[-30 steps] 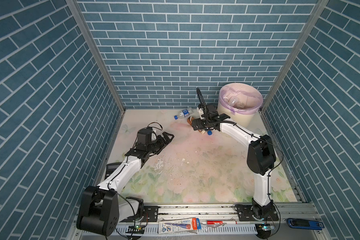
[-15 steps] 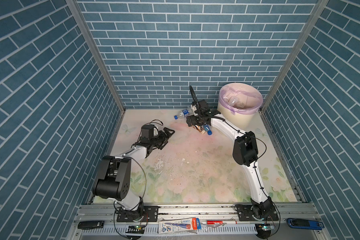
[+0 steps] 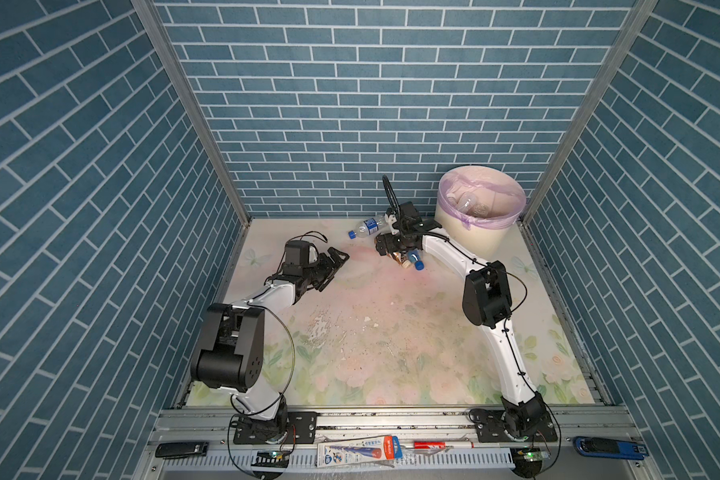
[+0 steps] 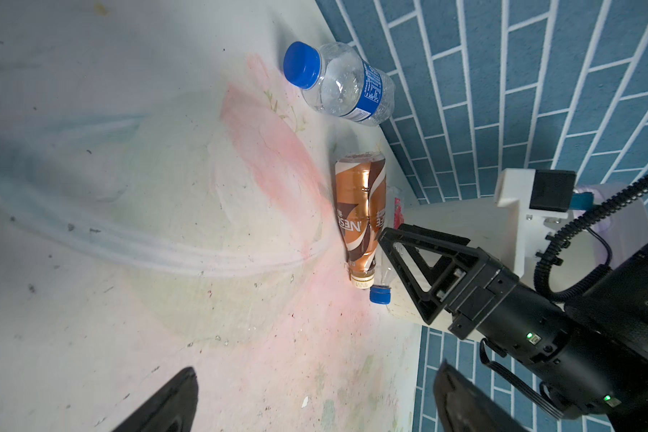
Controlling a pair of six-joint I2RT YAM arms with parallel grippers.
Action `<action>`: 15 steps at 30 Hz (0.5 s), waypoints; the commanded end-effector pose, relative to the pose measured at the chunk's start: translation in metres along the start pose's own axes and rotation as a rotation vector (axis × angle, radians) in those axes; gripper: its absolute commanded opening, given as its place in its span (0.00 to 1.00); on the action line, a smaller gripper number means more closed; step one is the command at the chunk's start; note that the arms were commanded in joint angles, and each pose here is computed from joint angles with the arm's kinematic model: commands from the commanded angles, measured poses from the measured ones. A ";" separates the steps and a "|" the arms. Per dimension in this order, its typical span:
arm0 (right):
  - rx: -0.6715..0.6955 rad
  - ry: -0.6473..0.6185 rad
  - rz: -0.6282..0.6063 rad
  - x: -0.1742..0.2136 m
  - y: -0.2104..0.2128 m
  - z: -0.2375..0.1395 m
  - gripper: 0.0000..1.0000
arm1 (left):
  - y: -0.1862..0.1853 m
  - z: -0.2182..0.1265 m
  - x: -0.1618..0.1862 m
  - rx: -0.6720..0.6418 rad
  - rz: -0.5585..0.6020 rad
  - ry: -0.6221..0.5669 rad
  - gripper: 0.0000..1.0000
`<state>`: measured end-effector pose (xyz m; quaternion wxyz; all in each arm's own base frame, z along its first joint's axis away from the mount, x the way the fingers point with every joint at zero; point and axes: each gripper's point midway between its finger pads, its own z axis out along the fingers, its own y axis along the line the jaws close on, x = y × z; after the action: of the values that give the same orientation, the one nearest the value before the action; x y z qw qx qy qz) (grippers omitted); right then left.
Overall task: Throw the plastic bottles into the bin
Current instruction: 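Move the right gripper down to the brown Nescafe bottle while the left withdraws, then lower the right gripper over the Nescafe bottle and close on it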
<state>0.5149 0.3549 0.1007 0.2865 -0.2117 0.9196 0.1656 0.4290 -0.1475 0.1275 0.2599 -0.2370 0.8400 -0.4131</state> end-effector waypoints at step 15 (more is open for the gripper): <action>-0.016 0.030 -0.027 0.007 -0.013 -0.006 0.99 | -0.021 0.023 0.013 -0.006 0.046 0.019 0.99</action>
<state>0.5172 0.3440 0.0878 0.2716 -0.2161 0.9235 0.1635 0.4337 -0.1730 0.1262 0.2561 -0.2210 0.8482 -0.4076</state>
